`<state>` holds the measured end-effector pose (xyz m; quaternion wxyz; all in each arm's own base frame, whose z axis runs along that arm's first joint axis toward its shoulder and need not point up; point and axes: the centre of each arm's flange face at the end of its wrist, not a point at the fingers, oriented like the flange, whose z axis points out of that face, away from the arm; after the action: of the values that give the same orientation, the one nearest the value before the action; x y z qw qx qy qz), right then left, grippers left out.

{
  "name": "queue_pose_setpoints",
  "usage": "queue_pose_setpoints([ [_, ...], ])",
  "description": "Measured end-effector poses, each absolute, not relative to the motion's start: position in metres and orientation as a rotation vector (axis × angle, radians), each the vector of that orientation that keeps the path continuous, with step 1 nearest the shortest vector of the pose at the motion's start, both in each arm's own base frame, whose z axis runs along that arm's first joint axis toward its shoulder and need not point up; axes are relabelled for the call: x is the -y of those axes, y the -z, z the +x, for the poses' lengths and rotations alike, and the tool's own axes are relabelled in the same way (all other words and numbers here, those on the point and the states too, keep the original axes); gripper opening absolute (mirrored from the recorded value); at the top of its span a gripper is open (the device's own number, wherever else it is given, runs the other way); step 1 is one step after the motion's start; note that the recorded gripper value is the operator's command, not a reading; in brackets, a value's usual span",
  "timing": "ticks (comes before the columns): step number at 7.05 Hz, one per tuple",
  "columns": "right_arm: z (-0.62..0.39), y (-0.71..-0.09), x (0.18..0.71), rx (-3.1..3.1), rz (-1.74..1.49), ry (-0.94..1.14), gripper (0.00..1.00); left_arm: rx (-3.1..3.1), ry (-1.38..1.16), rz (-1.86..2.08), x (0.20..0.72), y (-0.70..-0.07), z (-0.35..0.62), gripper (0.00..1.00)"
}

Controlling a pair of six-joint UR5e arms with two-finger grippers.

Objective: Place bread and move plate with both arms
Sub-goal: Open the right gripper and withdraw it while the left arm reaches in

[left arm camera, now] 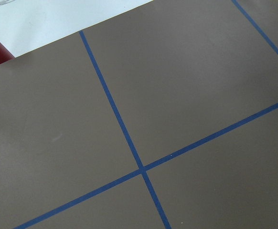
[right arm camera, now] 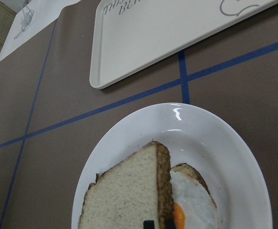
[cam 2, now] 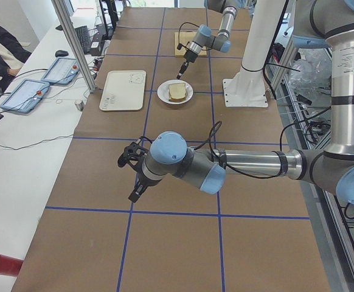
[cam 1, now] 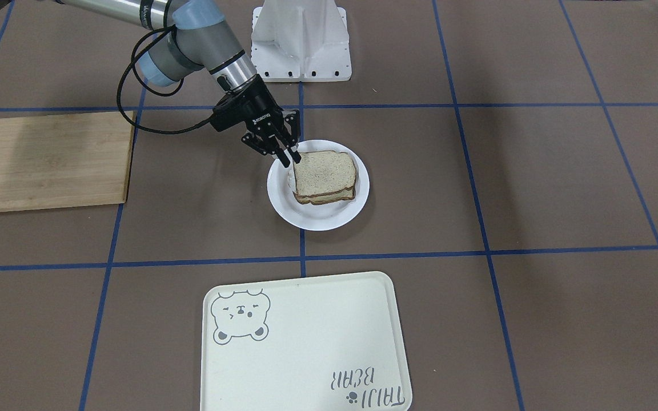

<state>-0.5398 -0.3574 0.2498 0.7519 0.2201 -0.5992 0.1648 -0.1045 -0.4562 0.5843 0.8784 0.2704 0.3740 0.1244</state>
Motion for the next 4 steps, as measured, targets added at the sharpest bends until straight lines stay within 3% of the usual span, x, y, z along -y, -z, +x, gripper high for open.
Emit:
queue_pose_setpoints([
  [4,-0.41,-0.332,0.495,1.006,0.427,-0.282,1.0,-0.83,-0.354,0.648,0.469,-0.556,-0.042,0.98],
])
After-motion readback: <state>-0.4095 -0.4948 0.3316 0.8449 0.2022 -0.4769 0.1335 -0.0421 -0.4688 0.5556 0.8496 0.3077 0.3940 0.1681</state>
